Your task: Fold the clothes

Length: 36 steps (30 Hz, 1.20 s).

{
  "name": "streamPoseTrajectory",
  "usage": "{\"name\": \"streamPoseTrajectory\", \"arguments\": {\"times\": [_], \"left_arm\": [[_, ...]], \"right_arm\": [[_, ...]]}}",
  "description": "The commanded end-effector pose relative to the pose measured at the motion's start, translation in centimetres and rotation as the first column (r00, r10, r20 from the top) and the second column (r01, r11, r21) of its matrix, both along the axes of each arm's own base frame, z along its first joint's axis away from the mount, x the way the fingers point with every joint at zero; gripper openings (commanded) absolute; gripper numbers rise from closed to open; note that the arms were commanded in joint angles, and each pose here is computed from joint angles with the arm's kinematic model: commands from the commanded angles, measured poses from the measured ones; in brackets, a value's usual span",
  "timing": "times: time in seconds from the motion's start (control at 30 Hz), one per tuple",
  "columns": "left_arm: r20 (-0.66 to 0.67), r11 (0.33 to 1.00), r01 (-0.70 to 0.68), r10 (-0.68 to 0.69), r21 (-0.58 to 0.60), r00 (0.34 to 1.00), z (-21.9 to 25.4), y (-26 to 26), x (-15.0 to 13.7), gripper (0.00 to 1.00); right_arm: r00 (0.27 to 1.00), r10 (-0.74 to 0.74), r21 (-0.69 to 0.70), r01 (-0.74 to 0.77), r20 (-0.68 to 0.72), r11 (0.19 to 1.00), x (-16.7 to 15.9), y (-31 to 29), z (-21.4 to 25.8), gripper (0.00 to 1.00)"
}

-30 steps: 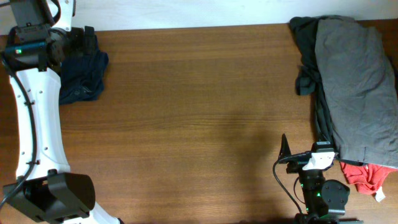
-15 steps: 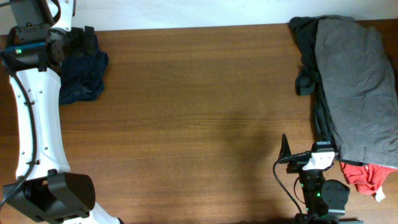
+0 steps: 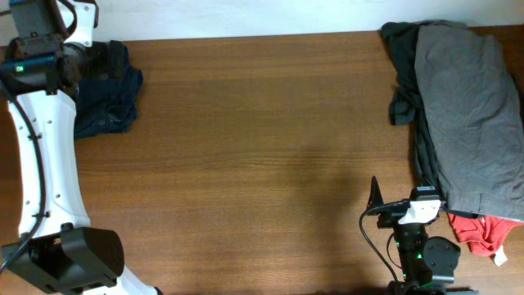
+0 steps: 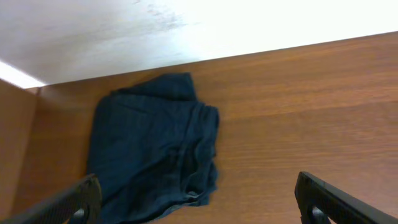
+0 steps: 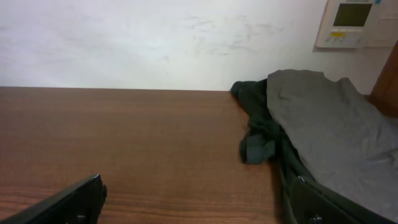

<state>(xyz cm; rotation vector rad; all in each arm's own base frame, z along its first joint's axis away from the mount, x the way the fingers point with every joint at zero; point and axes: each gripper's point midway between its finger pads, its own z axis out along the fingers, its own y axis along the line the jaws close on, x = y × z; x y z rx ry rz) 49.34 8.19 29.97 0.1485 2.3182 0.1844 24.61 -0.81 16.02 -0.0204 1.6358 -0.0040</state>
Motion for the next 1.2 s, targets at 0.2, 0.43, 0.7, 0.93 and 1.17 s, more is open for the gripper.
{"name": "streamPoseTrajectory", "arguments": {"times": [0.2, 0.43, 0.7, 0.93, 1.17], "left_arm": [[0.196, 0.98, 0.195, -0.181, -0.05, 0.964, 4.0, -6.9, -2.7, 0.99], [0.255, 0.967, 0.253, -0.237, -0.032, 0.937, 0.2, -9.8, -7.3, 0.99], [0.385, 0.955, 0.297, -0.273, -0.001, 0.881, -5.5, -11.1, -13.6, 0.99], [0.515, 0.954, 0.298, -0.279, 0.047, 0.81, -9.9, -11.3, -19.5, 0.99], [0.613, 0.955, 0.282, -0.275, 0.088, 0.741, -11.2, -11.3, -23.0, 0.99]], "right_arm": [[1.0, -0.011, 0.001, 0.011, -0.004, 1.0, 0.0, -0.1, -0.2, 0.99], [1.0, -0.011, 0.001, 0.011, -0.004, 1.0, 0.0, -0.1, -0.2, 0.99], [1.0, -0.011, 0.001, 0.011, -0.004, 1.0, 0.0, -0.1, -0.2, 0.99], [1.0, -0.011, 0.001, 0.011, -0.004, 1.0, 0.0, -0.1, -0.2, 0.99], [1.0, -0.011, 0.001, 0.011, -0.004, 1.0, 0.0, -0.1, -0.2, 0.99]]}}
